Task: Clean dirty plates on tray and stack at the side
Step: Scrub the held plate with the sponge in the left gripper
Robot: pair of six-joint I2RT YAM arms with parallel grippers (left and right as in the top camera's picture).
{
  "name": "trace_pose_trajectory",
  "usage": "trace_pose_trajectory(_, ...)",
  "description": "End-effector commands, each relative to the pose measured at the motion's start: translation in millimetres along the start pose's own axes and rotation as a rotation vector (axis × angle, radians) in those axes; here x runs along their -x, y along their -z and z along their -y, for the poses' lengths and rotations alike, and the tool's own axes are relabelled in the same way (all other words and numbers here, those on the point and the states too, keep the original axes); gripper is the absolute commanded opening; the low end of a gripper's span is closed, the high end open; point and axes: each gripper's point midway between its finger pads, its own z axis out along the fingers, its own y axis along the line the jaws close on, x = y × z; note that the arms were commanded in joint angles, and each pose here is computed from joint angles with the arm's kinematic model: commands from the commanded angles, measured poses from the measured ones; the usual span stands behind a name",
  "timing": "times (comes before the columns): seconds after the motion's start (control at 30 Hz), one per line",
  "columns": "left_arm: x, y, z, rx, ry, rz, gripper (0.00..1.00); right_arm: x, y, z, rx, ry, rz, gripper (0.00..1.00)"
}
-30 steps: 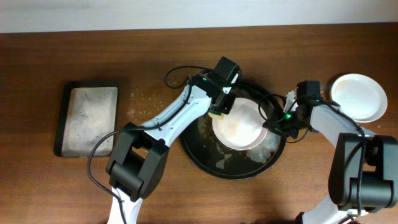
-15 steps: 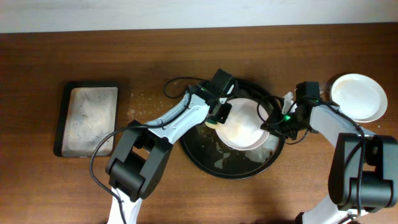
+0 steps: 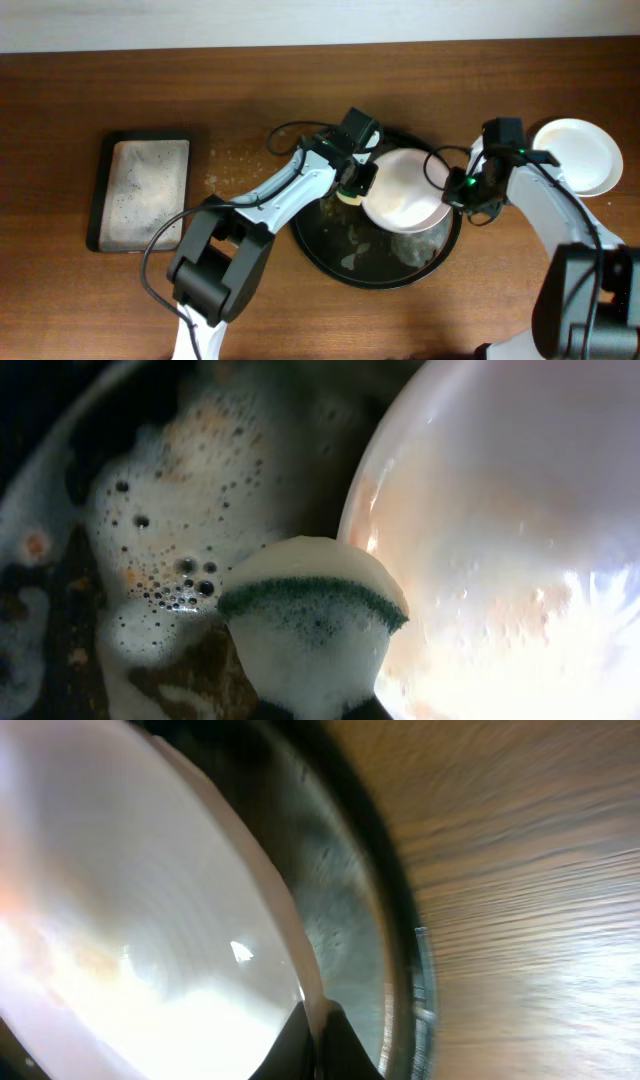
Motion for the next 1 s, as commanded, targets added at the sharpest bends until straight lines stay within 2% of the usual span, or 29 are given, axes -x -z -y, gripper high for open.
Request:
trace_pose_trajectory(0.0, 31, 48, 33, -0.156, -0.011, 0.099, 0.03, 13, 16, 0, -0.106, 0.066, 0.078, 0.04)
trace_pose_trajectory(0.17, 32, 47, 37, -0.176, 0.006, 0.1, 0.0, 8, 22, -11, -0.288, 0.186, 0.106, 0.04)
trace_pose_trajectory(0.3, 20, 29, 38, -0.185, 0.099, 0.052, 0.01, 2, 25, -13, -0.302, 0.203, 0.082, 0.04)
trace_pose_trajectory(0.37, 10, 6, 43, -0.189, 0.135, 0.018, 0.0, 0, 28, -12, -0.311, 0.204, 0.07, 0.04)
trace_pose_trajectory(0.57, -17, -36, 70, -0.232, 0.116, -0.065, 0.01, 0, 34, -18, -0.332, 0.229, 0.073, 0.04)
trace_pose_trajectory(0.63, -21, -44, 63, -0.175, 0.113, -0.065, 0.0, -2, 35, -18, -0.353, 0.244, 0.071, 0.04)
trace_pose_trajectory(0.73, -20, -50, 28, 0.014, 0.116, -0.035, 0.0, -5, 35, -20, -0.355, 0.255, 0.062, 0.04)
trace_pose_trajectory(0.97, -14, -40, -28, 0.321, 0.113, 0.025, 0.0, -6, 41, -16, -0.385, 0.257, 0.054, 0.04)
